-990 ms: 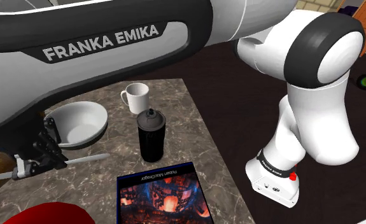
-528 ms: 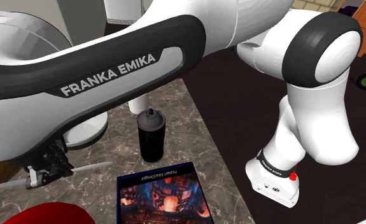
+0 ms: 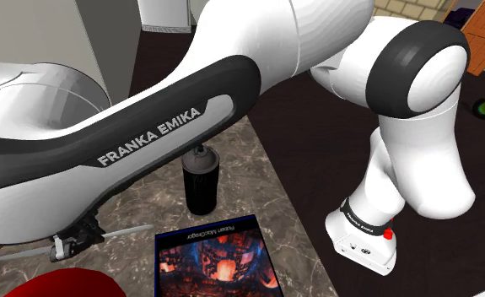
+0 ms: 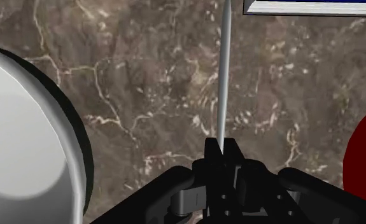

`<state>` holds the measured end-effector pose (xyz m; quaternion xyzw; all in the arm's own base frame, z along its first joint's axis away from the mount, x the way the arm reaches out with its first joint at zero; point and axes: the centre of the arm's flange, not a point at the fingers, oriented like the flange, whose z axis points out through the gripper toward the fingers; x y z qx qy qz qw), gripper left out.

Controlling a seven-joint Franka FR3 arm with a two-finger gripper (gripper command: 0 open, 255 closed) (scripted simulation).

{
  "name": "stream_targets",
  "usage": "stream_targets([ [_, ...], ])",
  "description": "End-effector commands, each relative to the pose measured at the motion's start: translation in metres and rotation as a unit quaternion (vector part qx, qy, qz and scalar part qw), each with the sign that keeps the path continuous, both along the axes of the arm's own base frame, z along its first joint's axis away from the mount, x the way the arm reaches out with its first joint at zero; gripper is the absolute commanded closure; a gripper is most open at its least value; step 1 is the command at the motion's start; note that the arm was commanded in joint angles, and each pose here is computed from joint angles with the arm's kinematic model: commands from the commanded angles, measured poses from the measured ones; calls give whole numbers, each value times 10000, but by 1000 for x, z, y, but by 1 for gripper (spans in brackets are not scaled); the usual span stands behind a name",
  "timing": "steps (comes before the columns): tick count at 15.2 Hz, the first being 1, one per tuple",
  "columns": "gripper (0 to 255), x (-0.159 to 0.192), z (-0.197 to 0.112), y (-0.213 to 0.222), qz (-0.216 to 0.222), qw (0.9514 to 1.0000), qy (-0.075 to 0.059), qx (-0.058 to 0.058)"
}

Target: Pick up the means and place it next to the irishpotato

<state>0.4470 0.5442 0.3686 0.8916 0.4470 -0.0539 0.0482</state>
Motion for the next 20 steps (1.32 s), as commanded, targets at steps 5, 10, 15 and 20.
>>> stream_targets([
  [5, 255, 0, -7, 1, 0, 10000, -1, 3],
  [10, 0, 0, -7, 1, 0, 10000, -1, 3],
  [15, 0, 1, 19, 4, 0, 10000, -1, 3],
  [20, 0, 3, 43, 7, 0, 10000, -1, 3],
])
